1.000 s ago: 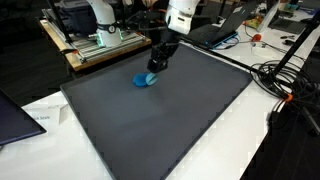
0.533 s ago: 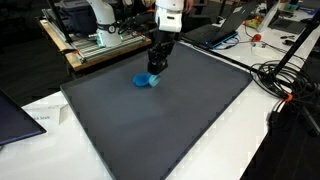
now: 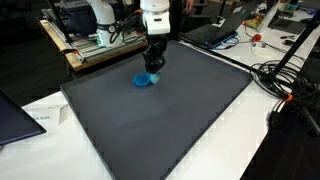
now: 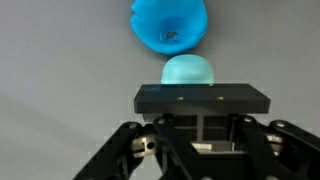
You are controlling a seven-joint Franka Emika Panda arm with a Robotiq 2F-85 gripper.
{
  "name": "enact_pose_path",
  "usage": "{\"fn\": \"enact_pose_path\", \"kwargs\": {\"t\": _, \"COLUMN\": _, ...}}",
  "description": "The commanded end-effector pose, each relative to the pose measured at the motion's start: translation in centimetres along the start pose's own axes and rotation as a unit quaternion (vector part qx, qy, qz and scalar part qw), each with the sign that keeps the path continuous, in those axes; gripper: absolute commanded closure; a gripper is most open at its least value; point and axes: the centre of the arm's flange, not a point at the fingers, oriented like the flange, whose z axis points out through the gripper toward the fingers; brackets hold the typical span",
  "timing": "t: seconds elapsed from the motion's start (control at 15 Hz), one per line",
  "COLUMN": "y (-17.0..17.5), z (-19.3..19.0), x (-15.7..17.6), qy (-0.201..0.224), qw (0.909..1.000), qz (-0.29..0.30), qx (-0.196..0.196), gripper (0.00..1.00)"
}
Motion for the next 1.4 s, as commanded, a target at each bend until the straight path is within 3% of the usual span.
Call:
{"fn": "enact_pose_path", "kwargs": {"t": 0.0, "y": 0.8, "z": -1.3, "x": -1.7, "qy": 0.019, "qw": 0.9989, "qz": -0.018, "qx": 0.038, "gripper": 0.77}}
{"fn": "enact_pose_path", "kwargs": {"t": 0.73, "y": 4.2, "z": -1.9, "x": -3.6, "qy": 0.045, "qw": 0.9878, "qz": -0.072, "qx": 0.130, "gripper": 0.77}}
{"fn": "enact_pose_path", "kwargs": {"t": 0.93, "y": 5.4, "z": -2.1, "x": -3.9, "qy": 0.083, "qw": 0.9833, "qz": -0.060, "qx": 0.150, "gripper": 0.77}}
{"fn": "enact_pose_path", "kwargs": {"t": 1.0, "y": 4.8, "z": -1.1, "x": -3.1, "qy": 0.055, "qw": 0.9878, "qz": -0.061, "qx": 0.132, "gripper": 0.52}}
{"fn": "enact_pose_path", "kwargs": {"t": 1.33, "y": 5.5, "z": -1.4, "x": -3.4, "qy": 0.069, "qw": 0.9861, "qz": -0.056, "qx": 0.140, "gripper": 0.52}}
